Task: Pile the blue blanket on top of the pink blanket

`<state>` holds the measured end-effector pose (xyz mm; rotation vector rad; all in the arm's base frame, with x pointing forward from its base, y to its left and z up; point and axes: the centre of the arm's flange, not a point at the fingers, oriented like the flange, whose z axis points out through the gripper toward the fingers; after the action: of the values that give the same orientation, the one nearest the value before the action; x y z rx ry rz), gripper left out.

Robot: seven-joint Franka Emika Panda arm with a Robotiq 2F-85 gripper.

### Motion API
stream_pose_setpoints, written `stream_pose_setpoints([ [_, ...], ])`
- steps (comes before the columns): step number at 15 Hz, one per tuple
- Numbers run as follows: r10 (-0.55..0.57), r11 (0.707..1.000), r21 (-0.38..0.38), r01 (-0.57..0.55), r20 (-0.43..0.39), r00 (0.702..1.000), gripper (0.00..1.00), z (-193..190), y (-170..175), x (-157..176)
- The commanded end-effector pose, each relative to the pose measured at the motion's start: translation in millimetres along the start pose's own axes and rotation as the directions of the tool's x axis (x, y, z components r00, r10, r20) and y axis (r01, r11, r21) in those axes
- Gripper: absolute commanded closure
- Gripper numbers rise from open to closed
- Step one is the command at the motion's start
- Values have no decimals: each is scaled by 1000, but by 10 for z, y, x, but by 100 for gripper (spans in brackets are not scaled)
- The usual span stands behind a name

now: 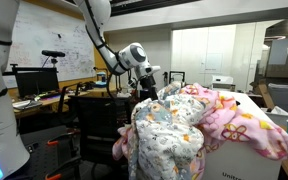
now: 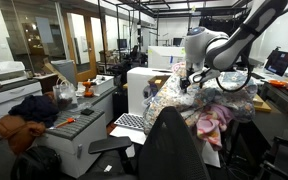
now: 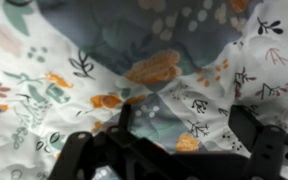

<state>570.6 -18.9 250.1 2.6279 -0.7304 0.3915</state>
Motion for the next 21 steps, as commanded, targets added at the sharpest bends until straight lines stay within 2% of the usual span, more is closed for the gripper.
stream_pose_setpoints([
  [1, -64, 997, -50, 59, -115, 991, 0, 57, -143, -82],
  [4, -103, 993, -66, 96, -123, 987, 0, 152, -165, -141],
  [7, -110, 993, -43, 106, -126, 986, 0, -204, -51, -184],
  [10, -83, 996, -37, 78, -147, 986, 0, -531, 104, -77],
  [13, 28, 999, -37, -33, -142, 989, 0, -703, 406, 165],
  [15, 130, 990, -32, -135, -128, 983, 0, -800, 708, 327],
  [19, 321, 947, -6, -322, -48, 946, 0, -853, 1409, 616],
  [21, 404, 915, 2, -404, 3, 915, 0, -814, 1759, 714],
])
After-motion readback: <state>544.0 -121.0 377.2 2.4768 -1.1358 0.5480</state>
